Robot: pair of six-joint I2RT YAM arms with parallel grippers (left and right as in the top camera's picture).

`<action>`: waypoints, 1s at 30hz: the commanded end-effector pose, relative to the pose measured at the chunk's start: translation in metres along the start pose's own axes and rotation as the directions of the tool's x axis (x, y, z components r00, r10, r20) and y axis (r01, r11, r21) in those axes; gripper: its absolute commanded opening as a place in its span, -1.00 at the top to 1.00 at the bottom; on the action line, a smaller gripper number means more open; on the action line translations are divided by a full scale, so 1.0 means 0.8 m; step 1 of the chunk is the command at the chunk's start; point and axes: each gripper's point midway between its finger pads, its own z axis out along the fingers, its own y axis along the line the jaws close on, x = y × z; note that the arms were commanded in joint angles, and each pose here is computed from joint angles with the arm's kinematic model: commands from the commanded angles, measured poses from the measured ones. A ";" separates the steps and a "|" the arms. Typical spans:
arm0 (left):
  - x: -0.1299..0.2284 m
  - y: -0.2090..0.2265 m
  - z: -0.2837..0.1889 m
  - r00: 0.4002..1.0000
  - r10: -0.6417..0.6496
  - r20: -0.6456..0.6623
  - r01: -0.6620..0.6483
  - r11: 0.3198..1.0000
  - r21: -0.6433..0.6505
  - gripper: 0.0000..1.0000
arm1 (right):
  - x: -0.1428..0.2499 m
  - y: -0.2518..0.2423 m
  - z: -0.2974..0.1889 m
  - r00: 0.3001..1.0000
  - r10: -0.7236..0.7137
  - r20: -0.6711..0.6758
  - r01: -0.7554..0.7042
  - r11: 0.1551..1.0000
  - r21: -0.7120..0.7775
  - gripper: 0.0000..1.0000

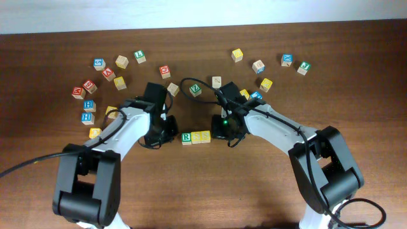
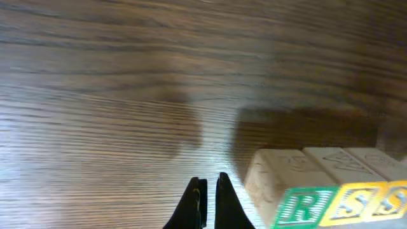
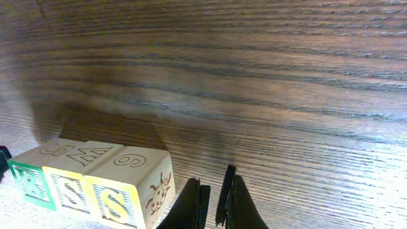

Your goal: Spell out RSS

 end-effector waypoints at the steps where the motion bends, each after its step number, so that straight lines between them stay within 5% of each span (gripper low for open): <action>1: 0.010 -0.019 0.008 0.998 0.056 -0.012 -0.056 0.998 0.020 1.00 | 0.007 0.004 0.006 1.000 -0.001 -0.015 0.001 1.000 -0.007 0.92; 30: 0.010 -0.032 0.008 0.998 0.055 -0.008 -0.054 0.997 0.062 1.00 | 0.018 0.021 0.009 0.999 -0.010 -0.031 0.009 1.000 -0.026 0.92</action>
